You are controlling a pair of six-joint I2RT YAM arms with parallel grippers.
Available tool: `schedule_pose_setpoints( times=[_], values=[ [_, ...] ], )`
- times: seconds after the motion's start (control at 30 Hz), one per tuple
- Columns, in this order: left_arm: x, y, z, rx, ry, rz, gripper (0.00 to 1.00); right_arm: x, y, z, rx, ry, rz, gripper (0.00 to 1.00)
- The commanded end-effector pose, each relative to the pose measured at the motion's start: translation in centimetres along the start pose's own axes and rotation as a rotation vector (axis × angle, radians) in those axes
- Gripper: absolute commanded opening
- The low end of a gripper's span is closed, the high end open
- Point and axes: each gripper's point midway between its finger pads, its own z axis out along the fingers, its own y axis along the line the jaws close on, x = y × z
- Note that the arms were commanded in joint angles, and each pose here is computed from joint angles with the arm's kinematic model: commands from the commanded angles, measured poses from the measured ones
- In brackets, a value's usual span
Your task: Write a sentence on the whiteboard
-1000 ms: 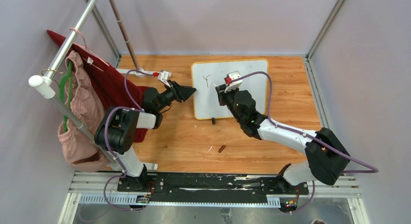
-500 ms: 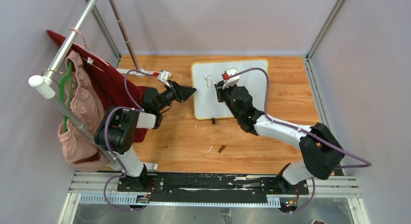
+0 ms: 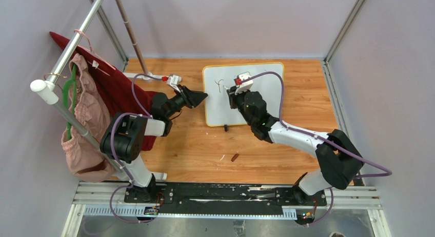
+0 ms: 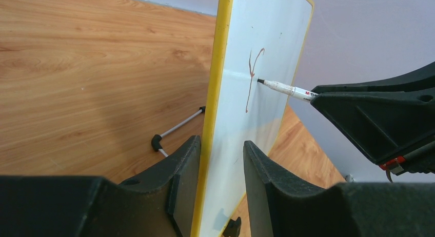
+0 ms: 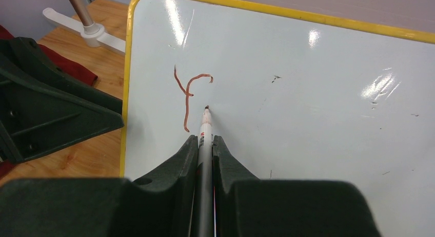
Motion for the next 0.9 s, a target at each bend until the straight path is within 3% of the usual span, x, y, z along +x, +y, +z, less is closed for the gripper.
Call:
schedule_pose_setpoints(
  times=[0.0,0.47,0.87],
  values=[
    [1.0,0.2,-0.4,0.004,0.024,-0.036,0.41,0.6,-0.6,-0.1,0.006,0.024,-0.003,0.00],
    [1.1,0.2,-0.4,0.007,0.024,-0.042,0.41,1.8,-1.6,-1.3,0.037,0.065,-0.021,0.00],
    [1.1,0.2,-0.3,0.009,0.022,-0.046,0.41,0.0,-2.6,-0.7,0.072,0.030,-0.026,0.00]
  ],
)
